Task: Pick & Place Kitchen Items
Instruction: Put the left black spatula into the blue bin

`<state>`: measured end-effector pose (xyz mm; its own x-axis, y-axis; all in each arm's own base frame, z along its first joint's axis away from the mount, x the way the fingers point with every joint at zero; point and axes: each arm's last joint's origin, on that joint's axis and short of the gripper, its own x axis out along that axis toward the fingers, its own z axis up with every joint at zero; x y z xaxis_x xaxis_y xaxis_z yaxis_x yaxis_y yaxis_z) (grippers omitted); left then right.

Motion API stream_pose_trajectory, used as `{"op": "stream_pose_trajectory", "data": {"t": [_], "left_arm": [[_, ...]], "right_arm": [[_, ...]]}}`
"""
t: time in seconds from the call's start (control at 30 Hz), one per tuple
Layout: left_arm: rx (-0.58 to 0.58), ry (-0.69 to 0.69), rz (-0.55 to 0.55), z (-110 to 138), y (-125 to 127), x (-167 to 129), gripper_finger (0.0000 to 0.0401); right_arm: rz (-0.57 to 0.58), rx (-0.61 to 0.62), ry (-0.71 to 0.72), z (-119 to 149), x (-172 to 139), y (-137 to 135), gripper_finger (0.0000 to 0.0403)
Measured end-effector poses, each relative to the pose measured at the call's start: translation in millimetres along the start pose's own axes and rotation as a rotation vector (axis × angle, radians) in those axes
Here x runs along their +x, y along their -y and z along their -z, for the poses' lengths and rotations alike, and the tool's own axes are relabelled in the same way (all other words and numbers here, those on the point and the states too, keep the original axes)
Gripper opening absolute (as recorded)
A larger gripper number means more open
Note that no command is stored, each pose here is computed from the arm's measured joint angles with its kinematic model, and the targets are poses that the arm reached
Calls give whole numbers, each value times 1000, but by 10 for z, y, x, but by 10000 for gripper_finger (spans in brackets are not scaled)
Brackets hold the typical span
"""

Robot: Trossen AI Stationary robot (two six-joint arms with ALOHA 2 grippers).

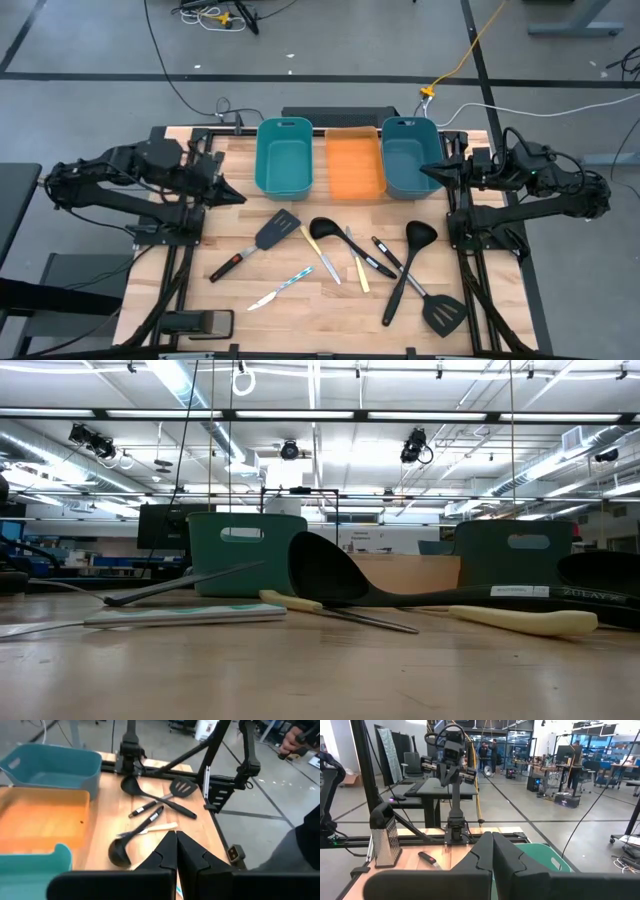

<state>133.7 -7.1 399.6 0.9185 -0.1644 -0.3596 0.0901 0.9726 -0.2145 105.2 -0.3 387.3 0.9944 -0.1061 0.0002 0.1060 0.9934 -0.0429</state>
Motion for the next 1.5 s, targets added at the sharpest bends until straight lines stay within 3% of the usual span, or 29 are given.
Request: {"op": "stream_pose_trajectory", "data": {"t": [0.23,0.5,0.77,1.17,1.5], "left_arm": [[-34,-39,5,26,-5,30,1],[-37,-45,1,111,12,-190,1],[-84,-194,-32,256,-12,-206,2],[-219,-338,-81,315,-49,-22,17],[-267,-449,-26,339,-56,168,23]], "right_arm": [[0,7,0,0,0,0,4],[0,9,1,-1,0,0,4],[44,11,-5,4,11,11,4],[53,11,-6,5,13,13,6],[53,10,-6,5,13,14,6]]}}
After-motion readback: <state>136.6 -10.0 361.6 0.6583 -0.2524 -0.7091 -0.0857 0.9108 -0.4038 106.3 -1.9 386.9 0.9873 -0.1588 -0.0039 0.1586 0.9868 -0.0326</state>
